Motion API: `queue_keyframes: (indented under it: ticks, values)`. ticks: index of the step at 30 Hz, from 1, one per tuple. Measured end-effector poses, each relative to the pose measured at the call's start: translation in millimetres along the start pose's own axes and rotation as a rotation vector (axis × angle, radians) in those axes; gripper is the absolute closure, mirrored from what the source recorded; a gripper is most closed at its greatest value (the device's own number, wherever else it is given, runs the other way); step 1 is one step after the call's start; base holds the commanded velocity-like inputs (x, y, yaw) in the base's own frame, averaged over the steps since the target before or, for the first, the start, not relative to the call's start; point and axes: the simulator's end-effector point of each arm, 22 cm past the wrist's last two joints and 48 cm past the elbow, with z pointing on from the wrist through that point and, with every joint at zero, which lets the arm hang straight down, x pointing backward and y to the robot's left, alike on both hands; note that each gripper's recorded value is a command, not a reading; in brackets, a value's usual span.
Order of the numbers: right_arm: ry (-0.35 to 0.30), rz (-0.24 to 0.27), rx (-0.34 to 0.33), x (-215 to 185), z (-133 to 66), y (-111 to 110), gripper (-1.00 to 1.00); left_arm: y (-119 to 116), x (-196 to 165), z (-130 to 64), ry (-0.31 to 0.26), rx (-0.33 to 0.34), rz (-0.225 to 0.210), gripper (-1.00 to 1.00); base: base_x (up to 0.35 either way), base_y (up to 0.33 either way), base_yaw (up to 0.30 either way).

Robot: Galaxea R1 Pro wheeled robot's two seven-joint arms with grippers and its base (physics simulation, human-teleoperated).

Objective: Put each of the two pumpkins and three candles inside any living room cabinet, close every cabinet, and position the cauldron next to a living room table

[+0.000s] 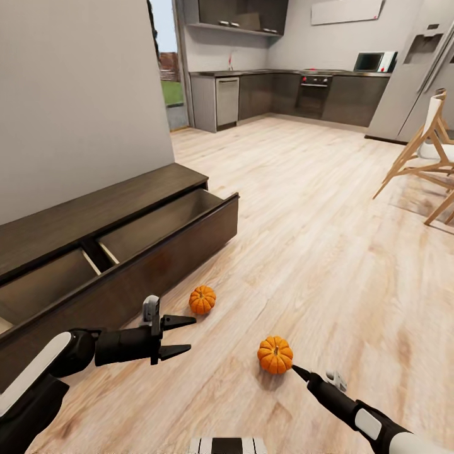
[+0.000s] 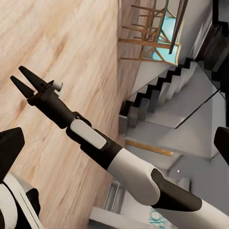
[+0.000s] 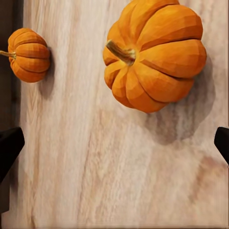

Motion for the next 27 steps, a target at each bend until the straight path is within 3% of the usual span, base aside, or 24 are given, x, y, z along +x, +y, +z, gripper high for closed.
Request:
queue_keyframes:
  ticks: [7,18,27]
  values:
    - [0.018,0.012,0.017,9.2,3.4,-12.0,-1.0,3.4,-6.5,-2.9,-0.003,0.032,-0.02,-1.0,0.0,0.0,0.0]
    - [0.018,0.013,0.016,9.4,3.7,-11.5,-1.0,-2.2,-8.6,-8.8,-0.006,0.058,-0.015,-1.0,0.001,0.0,0.0]
    - [0.003,0.029,-0.024,6.1,2.2,-4.2,-1.0,-1.3,-8.7,-8.9,-0.007,0.055,-0.015,-1.0,0.155,0.0,0.0]
